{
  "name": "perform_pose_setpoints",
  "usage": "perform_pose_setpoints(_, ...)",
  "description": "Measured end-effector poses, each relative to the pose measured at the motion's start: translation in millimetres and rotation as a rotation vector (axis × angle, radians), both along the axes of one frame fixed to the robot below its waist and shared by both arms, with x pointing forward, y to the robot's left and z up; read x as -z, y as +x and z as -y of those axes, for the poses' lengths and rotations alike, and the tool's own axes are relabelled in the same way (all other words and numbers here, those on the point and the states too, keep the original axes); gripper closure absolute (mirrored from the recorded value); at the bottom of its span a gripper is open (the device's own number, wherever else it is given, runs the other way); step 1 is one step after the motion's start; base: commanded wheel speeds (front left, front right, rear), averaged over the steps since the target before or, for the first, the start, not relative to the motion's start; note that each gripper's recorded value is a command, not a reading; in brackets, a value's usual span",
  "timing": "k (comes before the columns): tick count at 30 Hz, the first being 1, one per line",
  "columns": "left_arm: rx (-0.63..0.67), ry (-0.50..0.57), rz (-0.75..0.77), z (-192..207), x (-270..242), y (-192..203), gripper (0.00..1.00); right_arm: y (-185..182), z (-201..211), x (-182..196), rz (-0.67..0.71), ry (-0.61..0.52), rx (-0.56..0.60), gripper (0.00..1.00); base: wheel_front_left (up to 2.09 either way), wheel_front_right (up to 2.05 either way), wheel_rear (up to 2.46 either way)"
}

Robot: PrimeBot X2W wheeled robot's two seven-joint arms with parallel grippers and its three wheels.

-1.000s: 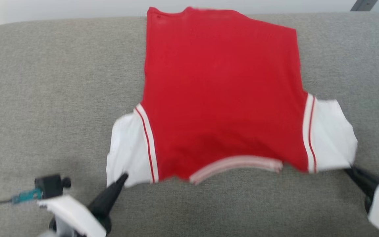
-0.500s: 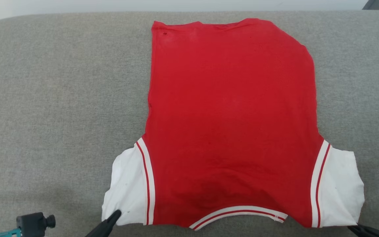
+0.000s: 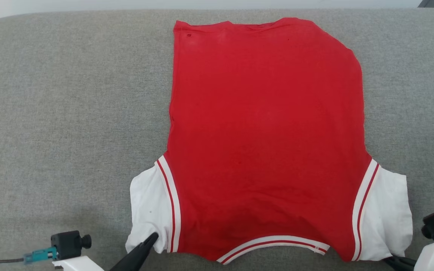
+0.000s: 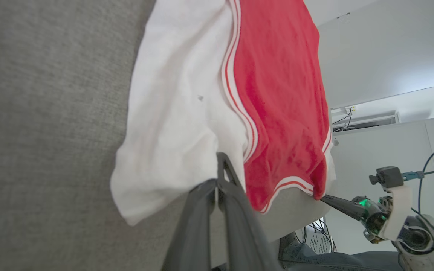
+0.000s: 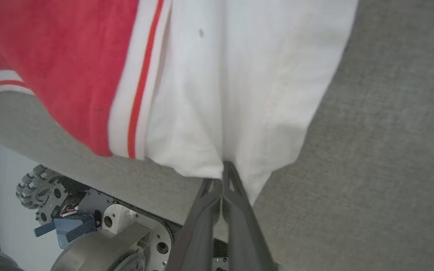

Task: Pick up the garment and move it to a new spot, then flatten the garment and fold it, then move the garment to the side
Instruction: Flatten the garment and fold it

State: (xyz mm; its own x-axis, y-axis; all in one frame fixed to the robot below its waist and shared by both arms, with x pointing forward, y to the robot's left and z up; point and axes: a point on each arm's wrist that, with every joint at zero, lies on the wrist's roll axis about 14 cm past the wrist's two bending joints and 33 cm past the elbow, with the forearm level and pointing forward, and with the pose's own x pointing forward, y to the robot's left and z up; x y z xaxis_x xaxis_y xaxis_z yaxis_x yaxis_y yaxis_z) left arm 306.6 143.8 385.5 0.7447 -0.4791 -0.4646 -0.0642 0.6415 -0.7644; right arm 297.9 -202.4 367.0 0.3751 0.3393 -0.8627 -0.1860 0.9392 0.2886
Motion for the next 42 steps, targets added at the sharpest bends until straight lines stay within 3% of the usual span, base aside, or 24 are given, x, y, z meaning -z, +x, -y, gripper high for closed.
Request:
perform_pose_setpoints(3,-0.002,0.002,-0.011,1.2,4.3,-1.9,1.0,0.7,2.3,4.2,0.009,-0.006,0.013,1.0,0.0,0.0,0.0)
perform_pose_setpoints(4,-0.003,0.002,-0.011,1.7,4.8,-2.2,1.0,1.5,2.7,4.2,0.019,-0.008,0.015,0.69,0.0,0.0,0.0)
perform_pose_setpoints(5,-0.003,0.001,-0.013,2.5,5.4,-2.8,1.0,3.5,3.6,3.8,0.033,-0.011,0.019,0.14,0.0,0.0,0.0)
perform_pose_setpoints(6,-0.004,-0.001,-0.013,3.5,5.7,-3.0,1.0,7.7,4.8,2.4,0.054,-0.016,0.022,0.0,0.0,0.0,0.0)
perform_pose_setpoints(13,0.0,-0.006,0.011,7.9,1.7,-3.0,1.0,55.6,38.1,-39.9,0.227,-0.124,0.012,0.0,0.0,0.0,0.0)
perform_pose_setpoints(20,0.016,-0.013,0.048,15.9,-4.2,2.3,1.0,157.5,61.5,-119.8,0.507,-0.219,0.009,0.0,0.0,0.0,0.0)
perform_pose_setpoints(23,0.013,-0.009,0.07,17.4,-6.8,10.0,1.0,199.4,51.4,-128.3,0.554,-0.215,-0.003,0.0,0.0,0.0,0.0)
perform_pose_setpoints(32,-0.005,-0.01,0.073,23.0,-4.7,19.9,1.0,294.0,-0.3,-86.0,0.483,-0.259,-0.124,0.0,0.0,0.0,0.0)
perform_pose_setpoints(42,-0.054,-0.04,0.032,32.8,6.6,25.4,1.0,336.3,-44.2,-11.8,0.331,-0.271,-0.224,0.0,0.0,0.0,0.0)
